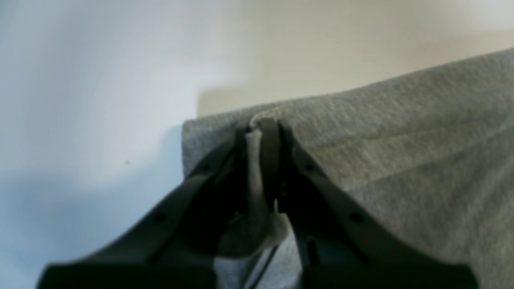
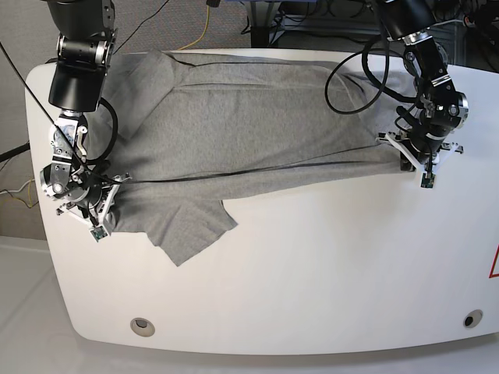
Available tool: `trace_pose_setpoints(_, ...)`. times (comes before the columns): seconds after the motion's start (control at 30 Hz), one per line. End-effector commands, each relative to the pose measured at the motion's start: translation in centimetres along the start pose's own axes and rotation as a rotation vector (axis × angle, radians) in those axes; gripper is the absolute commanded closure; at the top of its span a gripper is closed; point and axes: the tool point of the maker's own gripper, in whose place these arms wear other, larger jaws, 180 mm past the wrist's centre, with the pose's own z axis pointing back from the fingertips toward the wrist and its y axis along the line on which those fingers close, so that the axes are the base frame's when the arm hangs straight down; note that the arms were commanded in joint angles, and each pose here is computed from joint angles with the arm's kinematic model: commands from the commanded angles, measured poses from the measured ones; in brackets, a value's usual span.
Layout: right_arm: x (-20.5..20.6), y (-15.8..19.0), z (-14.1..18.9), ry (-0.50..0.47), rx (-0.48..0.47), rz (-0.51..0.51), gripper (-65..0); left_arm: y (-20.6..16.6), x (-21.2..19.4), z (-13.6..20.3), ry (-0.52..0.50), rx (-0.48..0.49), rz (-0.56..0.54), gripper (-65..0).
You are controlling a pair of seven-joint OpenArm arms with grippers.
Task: Fold the T-shirt properly
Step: 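Drag the held shirt sides with both grippers toward the robot, folding the shirt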
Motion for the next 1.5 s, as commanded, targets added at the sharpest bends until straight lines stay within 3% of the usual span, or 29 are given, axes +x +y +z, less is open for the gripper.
trace_pose_setpoints(0.0, 2.1, -1.4, 1.2, -0.048, -0.043, 0.015, -3.0, 0.7, 2.2, 0.6, -0.065, 0.022, -0.011, -0.5)
trace_pose_setpoints(0.6, 1.1, -1.4, 3.3, 0.005, -0.094, 0.078, -2.9, 0.2, 1.4, 0.9, -0.055, 0.017, -0.009, -0.5)
trace_pose_setpoints(1.03, -1.1, -2.2, 4.9, 0.046, -0.142, 0.063, -2.9, 0.2, 1.5, 0.9, -0.057, 0.019, -0.011, -0.5)
trace_pose_setpoints(1.2, -3.2, -2.6, 5.2, 0.142, -0.182, 0.096, -2.9, 0.2, 1.4, 0.9, -0.054, 0.019, -0.012, -0.5)
trace_pose_setpoints(1.47, -5.0, -2.2, 5.8, 0.189, -0.207, 0.134, -2.9, 0.1, 0.7, 1.0, -0.039, 0.017, -0.012, -0.5)
